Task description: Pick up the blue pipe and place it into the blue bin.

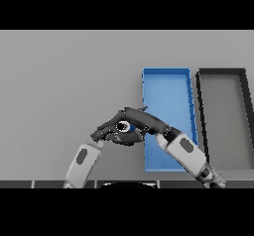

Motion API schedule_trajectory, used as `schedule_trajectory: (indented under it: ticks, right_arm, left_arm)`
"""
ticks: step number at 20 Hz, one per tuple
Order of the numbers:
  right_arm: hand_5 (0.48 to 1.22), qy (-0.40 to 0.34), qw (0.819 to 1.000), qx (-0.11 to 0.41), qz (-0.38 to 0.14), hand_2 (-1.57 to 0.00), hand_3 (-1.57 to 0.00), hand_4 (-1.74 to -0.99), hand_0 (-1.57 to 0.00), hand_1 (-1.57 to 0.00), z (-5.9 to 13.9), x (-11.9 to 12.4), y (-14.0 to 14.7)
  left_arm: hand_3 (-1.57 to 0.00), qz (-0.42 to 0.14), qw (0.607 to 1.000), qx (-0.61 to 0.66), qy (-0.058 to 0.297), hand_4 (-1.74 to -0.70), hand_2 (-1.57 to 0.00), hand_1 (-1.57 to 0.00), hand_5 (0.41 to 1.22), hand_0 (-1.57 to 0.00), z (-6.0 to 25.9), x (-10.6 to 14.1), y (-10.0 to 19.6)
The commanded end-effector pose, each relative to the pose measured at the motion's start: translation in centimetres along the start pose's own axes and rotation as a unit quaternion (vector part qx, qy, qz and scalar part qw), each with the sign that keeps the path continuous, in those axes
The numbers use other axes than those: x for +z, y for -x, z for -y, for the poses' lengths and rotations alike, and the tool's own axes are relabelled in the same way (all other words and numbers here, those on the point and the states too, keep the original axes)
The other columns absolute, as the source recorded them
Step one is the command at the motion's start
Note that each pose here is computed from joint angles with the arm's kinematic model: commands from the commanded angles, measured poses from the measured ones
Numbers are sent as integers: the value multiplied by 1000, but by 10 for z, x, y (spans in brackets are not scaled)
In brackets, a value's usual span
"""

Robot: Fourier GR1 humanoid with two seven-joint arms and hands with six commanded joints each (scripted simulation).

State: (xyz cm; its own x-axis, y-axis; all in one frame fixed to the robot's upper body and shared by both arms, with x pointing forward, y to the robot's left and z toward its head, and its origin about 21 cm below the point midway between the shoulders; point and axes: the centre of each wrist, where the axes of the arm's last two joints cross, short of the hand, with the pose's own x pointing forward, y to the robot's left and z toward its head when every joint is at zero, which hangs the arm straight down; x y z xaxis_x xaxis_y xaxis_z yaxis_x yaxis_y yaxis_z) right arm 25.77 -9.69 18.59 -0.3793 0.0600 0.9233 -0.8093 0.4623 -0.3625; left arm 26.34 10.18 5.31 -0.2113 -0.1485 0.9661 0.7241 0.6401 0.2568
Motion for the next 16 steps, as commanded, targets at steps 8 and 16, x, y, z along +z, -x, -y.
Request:
schedule_trajectory:
  ticks: [8,16]
  right_arm:
    - [1221,22,996,-83,29,-1571,-1571,-1741,-1571,-1571,27,-6,-37]
    - [1221,106,985,-67,116,-1571,-1571,-1741,-1571,-1571,100,-6,-113]
  left_arm:
    - [-10,-15,1000,-13,-3,-909,-11,-11,464,-12,3,0,8]
    - [-1,-32,999,-7,-2,-902,-1,-1,432,-1,-2,4,8]
